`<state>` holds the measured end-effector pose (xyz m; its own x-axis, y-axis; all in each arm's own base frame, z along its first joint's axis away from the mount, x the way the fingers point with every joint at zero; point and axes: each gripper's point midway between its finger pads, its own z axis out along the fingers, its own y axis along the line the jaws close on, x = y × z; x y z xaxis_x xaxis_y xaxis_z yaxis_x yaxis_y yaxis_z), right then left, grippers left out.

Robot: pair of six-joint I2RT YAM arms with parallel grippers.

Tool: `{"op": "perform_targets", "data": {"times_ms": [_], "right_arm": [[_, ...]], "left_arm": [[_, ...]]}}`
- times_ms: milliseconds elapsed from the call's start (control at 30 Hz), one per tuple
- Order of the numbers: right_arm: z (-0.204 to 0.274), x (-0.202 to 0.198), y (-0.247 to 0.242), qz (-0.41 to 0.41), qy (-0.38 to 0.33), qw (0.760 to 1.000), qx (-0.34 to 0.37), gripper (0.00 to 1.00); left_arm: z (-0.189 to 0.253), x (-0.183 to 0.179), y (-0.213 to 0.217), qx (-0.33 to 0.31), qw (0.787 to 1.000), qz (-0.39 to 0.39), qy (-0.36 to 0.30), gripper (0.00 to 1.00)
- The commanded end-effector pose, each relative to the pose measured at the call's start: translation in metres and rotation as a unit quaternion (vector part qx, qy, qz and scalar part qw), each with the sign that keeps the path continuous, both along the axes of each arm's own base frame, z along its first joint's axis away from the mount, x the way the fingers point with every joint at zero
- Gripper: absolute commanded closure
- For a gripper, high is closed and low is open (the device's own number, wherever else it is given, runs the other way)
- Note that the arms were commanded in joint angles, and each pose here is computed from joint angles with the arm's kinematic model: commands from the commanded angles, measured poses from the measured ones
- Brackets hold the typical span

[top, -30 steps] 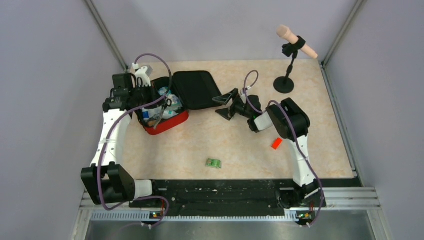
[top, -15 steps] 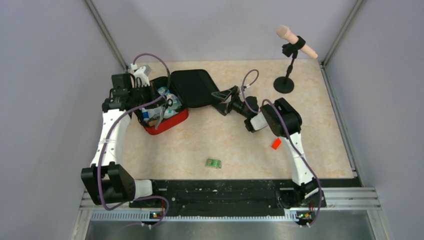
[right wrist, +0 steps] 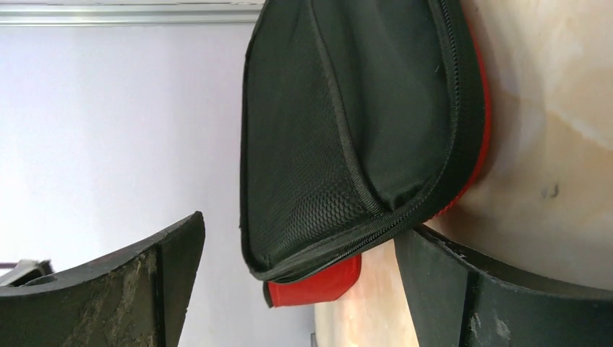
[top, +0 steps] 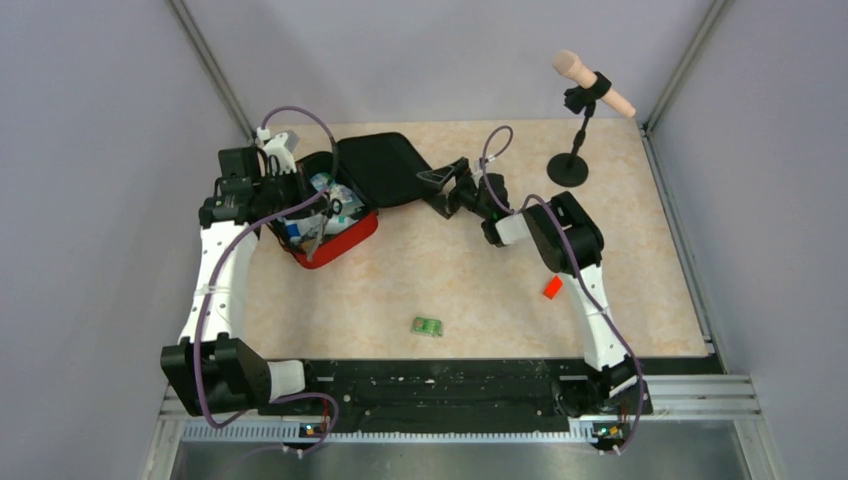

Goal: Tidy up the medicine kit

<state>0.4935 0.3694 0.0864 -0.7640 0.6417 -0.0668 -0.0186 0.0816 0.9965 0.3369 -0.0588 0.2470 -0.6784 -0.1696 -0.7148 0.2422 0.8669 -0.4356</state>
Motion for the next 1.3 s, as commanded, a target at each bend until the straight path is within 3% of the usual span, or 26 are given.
{"op": "perform_targets", "data": {"times_ms": [0,133,433,800,933,1000,1033,1100,1133,1200,1267], "right_arm": [[-0.021,0.024,-0.005,-0.028,-0.002,0.997,-0.067,0.01],[0.012,0.037,-0.004,-0.018,-0.108,0.989,-0.095,0.01],[0.068,0.039,-0.012,0.01,-0.227,0.969,-0.097,0.01],[0.116,0.04,0.009,0.032,-0.266,0.963,0.008,0.01],[0.115,0.042,0.012,0.038,-0.268,0.963,-0.006,0.04],[0.11,0.044,0.014,0.04,-0.272,0.961,-0.024,0.15],[0.109,0.043,0.013,0.039,-0.278,0.96,-0.025,0.28],[0.108,0.043,0.011,0.036,-0.288,0.957,-0.022,0.76],[0.106,0.044,0.012,0.037,-0.287,0.957,-0.025,0.91],[0.102,0.044,0.012,0.039,-0.286,0.957,-0.03,0.98],[0.099,0.043,0.013,0.042,-0.289,0.956,-0.034,0.99]], "left_arm": [[0.017,-0.002,0.005,0.017,1.0,0.002,-0.024,1.0],[-0.001,0.0,0.014,0.038,0.999,0.014,-0.005,1.0],[-0.013,-0.001,0.01,0.029,1.0,0.003,0.003,1.0],[-0.025,-0.009,0.004,0.016,1.0,-0.009,0.006,1.0],[-0.03,-0.007,0.004,0.014,1.0,-0.009,0.008,1.0],[-0.03,-0.006,0.003,0.01,1.0,-0.01,0.008,1.0],[-0.029,-0.007,0.002,0.008,1.0,-0.011,0.006,1.0],[-0.027,-0.008,0.001,0.006,1.0,-0.012,0.003,1.0],[-0.027,-0.009,0.001,0.007,1.0,-0.012,0.002,1.0],[-0.027,-0.011,0.001,0.009,1.0,-0.011,-0.001,1.0],[-0.027,-0.013,0.001,0.01,1.0,-0.012,-0.002,1.0]]}}
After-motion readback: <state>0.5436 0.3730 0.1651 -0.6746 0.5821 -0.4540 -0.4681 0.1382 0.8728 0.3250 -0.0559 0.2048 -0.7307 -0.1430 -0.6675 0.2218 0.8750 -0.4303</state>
